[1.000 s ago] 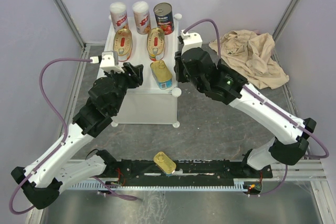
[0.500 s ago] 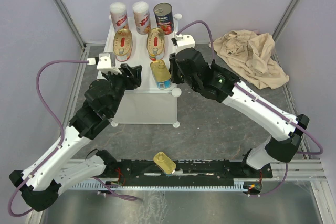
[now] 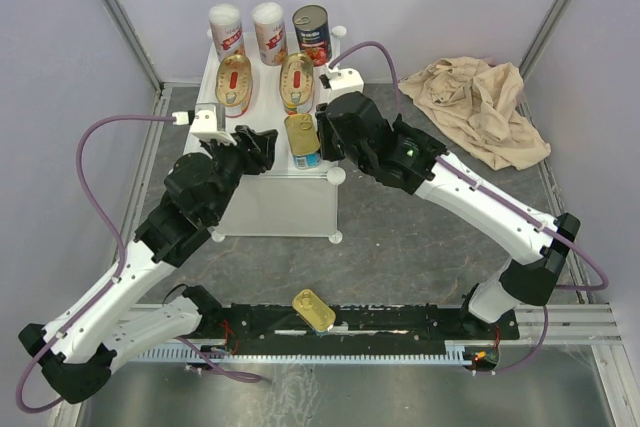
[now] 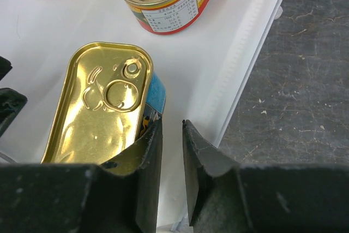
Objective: Place and organize the canned foods onto the counter
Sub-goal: Adjust the canned food at the counter.
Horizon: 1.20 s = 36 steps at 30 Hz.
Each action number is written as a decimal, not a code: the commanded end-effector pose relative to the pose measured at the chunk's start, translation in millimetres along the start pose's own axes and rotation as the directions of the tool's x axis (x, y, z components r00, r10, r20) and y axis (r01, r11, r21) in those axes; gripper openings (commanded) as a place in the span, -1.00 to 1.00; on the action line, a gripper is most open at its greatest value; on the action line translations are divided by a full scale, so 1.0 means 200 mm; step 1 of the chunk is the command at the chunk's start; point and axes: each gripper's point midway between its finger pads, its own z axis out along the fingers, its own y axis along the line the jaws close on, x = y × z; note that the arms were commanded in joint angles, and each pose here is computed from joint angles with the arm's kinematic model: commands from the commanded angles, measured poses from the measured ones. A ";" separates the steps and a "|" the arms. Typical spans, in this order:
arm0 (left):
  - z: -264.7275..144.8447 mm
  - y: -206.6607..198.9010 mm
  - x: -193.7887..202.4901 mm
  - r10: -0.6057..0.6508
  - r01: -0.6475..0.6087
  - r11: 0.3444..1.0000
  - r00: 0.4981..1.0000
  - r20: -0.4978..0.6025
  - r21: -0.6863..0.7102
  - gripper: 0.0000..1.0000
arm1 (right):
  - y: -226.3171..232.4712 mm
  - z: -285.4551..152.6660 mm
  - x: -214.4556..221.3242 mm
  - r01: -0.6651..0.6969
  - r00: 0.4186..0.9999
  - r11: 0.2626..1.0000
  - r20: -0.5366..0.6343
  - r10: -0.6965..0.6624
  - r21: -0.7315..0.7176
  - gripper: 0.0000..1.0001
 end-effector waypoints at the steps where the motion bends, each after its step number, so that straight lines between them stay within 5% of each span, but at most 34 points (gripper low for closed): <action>1: 0.00 -0.08 -0.06 -0.063 0.060 0.996 0.997 0.036 0.070 0.18 | 0.05 -0.01 -0.10 -0.040 0.997 0.998 0.062 0.043 -0.047 -0.43; 36: -0.14 -0.09 -0.11 -0.130 0.125 0.984 0.991 0.032 0.124 0.20 | 0.32 0.03 -0.04 -0.035 0.999 0.988 0.034 0.041 -0.152 -0.44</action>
